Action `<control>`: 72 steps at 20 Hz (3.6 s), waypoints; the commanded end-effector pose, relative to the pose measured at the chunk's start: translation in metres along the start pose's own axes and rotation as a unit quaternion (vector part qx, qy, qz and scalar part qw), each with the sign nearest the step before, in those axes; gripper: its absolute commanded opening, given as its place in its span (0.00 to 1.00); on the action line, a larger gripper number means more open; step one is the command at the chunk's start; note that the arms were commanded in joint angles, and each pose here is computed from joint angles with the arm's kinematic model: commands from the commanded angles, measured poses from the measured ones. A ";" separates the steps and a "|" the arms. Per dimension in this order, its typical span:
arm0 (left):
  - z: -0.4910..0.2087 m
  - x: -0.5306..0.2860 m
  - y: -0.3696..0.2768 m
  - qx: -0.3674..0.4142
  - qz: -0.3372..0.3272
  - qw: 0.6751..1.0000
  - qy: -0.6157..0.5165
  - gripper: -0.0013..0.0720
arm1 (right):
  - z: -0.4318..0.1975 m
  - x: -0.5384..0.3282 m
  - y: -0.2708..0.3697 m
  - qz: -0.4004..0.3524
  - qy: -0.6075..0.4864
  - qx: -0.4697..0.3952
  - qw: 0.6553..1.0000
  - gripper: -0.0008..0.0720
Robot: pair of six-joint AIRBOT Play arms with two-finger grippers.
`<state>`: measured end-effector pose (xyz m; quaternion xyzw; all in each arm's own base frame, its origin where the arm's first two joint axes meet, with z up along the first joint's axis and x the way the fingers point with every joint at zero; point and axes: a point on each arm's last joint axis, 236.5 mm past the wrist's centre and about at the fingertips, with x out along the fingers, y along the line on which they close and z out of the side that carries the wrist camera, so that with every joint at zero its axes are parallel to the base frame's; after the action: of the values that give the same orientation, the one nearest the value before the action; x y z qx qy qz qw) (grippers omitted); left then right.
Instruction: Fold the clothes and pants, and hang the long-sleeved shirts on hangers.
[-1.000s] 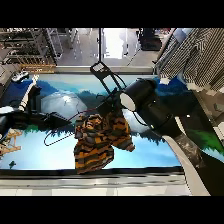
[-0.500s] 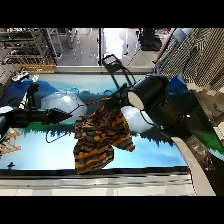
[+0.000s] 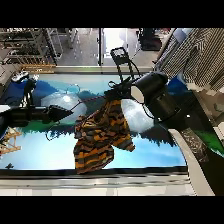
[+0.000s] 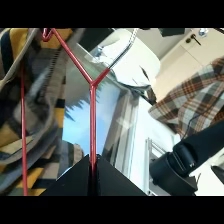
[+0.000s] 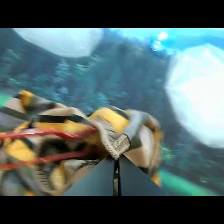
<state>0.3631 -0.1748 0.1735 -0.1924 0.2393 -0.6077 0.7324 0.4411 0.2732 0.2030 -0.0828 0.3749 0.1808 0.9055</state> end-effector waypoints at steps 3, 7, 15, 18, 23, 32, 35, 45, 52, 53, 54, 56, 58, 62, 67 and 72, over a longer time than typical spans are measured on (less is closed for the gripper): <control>0.005 0.020 0.011 0.008 0.027 1.000 -0.004 0.03 | -0.002 -0.015 0.062 0.106 0.000 0.002 0.994 0.03; 0.002 0.030 0.008 0.015 0.022 1.000 0.002 0.03 | -0.002 -0.041 0.092 0.134 -0.017 -0.032 0.990 0.03; 0.059 0.014 0.017 0.134 0.010 0.980 -0.145 0.03 | -0.004 -0.069 0.102 0.150 -0.027 -0.065 0.986 0.04; 0.062 0.010 0.016 0.165 -0.008 0.972 -0.168 0.03 | 0.000 -0.072 0.095 0.134 -0.047 -0.148 0.979 0.40; 0.043 0.014 0.005 0.185 -0.056 0.969 -0.152 0.03 | 0.035 -0.088 0.021 0.008 -0.097 -0.335 0.937 0.73; 0.040 0.015 0.007 0.181 -0.059 0.970 -0.149 0.03 | 0.050 -0.015 -0.032 -0.044 -0.080 -0.567 0.818 0.82; 0.040 0.015 0.007 0.181 -0.059 0.970 -0.149 0.03 | 0.048 0.006 -0.010 -0.017 -0.094 -0.574 0.813 0.80; 0.040 0.015 0.007 0.178 -0.059 0.971 -0.149 0.03 | 0.056 -0.012 -0.006 -0.027 -0.108 -0.577 0.809 0.64; 0.040 0.015 0.007 0.175 -0.059 0.971 -0.149 0.03 | 0.050 -0.034 -0.015 -0.028 -0.093 -0.564 0.820 0.04; 0.040 0.015 0.007 0.175 -0.059 0.971 -0.149 0.03 | 0.044 -0.033 -0.016 -0.021 -0.081 -0.551 0.830 0.04; 0.040 0.015 0.007 0.175 -0.059 0.971 -0.149 0.03 | 0.039 -0.032 -0.018 -0.016 -0.071 -0.540 0.838 0.04; 0.040 0.015 0.007 0.175 -0.059 0.971 -0.149 0.03 | 0.033 -0.031 -0.021 -0.014 -0.056 -0.530 0.846 0.04; 0.040 0.015 0.007 0.175 -0.059 0.971 -0.149 0.03 | 0.029 -0.030 -0.023 -0.012 -0.049 -0.514 0.856 0.04; 0.040 0.015 0.007 0.173 -0.060 0.972 -0.149 0.03 | 0.029 -0.031 -0.023 -0.008 -0.050 -0.457 0.888 0.39; 0.040 0.015 0.007 0.173 -0.060 0.972 -0.149 0.03 | 0.010 -0.032 -0.025 0.007 -0.012 -0.466 0.884 0.47; 0.040 0.015 0.007 0.173 -0.060 0.972 -0.149 0.03 | 0.002 -0.031 -0.020 0.023 -0.003 -0.526 0.850 0.46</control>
<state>0.3942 -0.1886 0.2000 -0.1641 0.0075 -0.6475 0.7441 0.4335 0.2462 0.2298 -0.5121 0.2308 0.3559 0.7468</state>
